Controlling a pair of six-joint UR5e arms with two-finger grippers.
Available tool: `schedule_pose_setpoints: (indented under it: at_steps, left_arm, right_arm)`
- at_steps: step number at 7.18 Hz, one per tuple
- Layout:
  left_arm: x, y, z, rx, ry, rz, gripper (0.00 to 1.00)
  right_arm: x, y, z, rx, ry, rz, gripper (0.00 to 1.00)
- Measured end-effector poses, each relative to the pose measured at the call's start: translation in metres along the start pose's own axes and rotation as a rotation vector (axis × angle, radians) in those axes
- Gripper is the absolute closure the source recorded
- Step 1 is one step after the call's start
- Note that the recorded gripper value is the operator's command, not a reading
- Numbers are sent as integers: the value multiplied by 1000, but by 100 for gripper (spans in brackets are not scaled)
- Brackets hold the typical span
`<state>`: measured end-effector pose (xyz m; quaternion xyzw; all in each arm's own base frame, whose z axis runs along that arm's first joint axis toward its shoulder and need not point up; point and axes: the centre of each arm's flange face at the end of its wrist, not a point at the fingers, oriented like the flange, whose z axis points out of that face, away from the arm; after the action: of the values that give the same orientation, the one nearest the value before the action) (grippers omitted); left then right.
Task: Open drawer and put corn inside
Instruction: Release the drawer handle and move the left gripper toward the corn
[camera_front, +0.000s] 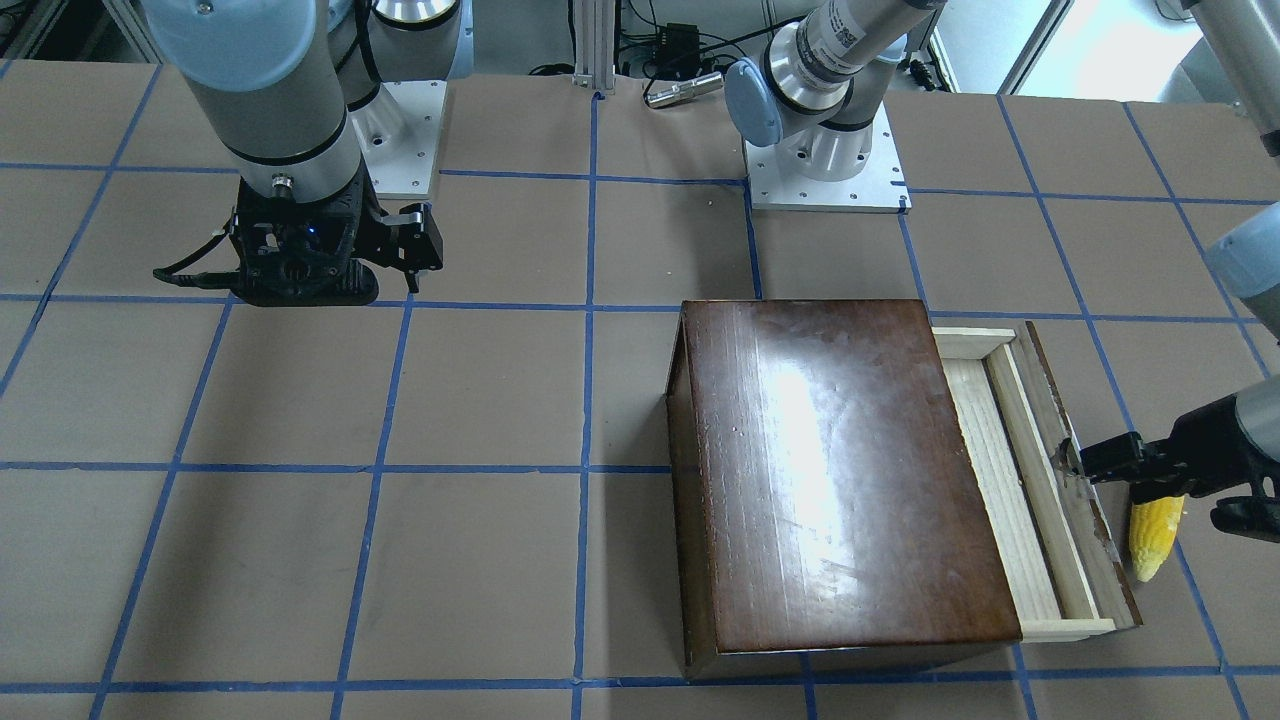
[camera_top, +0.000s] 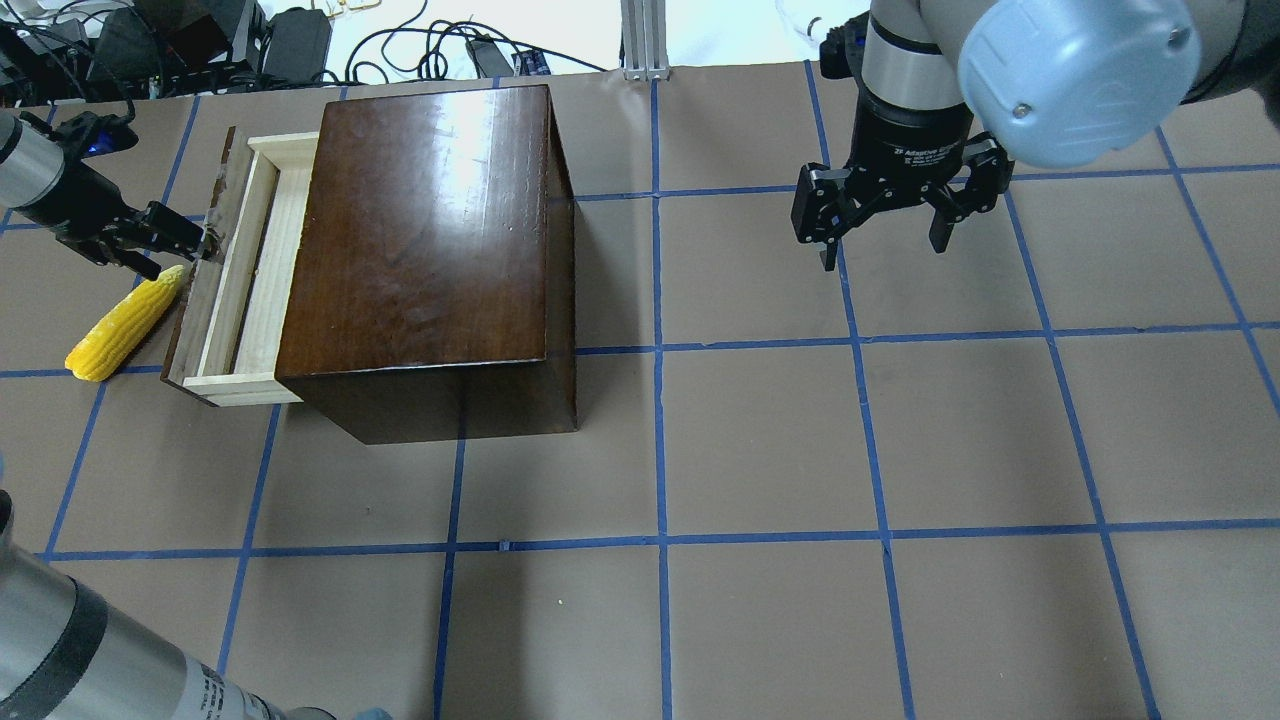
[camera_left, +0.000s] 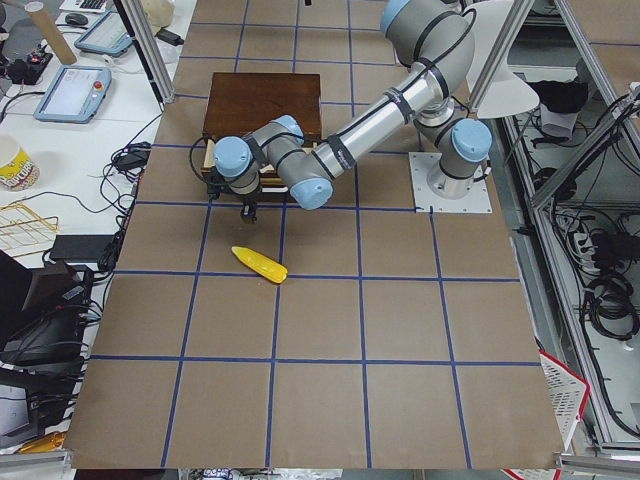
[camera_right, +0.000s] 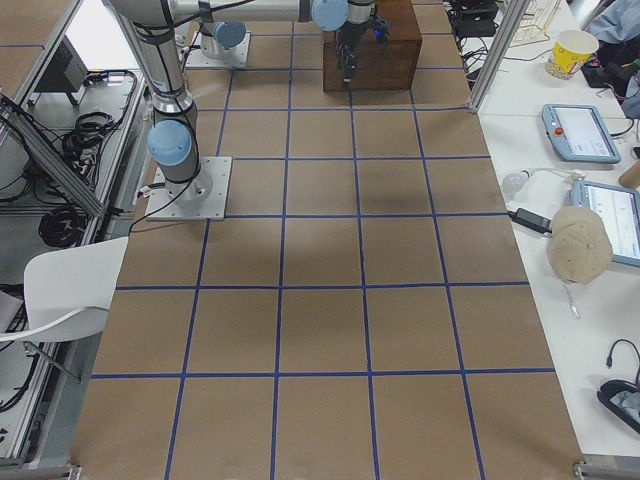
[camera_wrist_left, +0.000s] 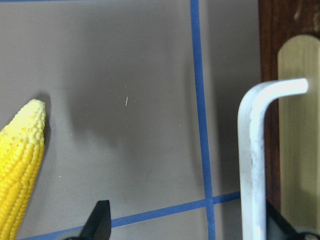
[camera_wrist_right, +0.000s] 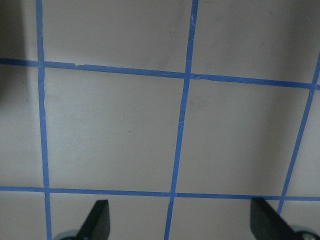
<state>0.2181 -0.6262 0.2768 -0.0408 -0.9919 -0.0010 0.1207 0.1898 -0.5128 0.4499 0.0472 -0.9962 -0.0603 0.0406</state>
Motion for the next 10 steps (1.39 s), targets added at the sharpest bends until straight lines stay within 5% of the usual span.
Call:
schedule_pose_setpoints:
  at_steps: [7, 10]
  left_arm:
    - [3, 4, -14, 1, -27, 2, 0]
    - [16, 7, -56, 24, -44, 5, 0]
  right_arm:
    - [0, 0, 0, 0, 0, 0, 0]
    - [0, 0, 0, 0, 0, 0, 0]
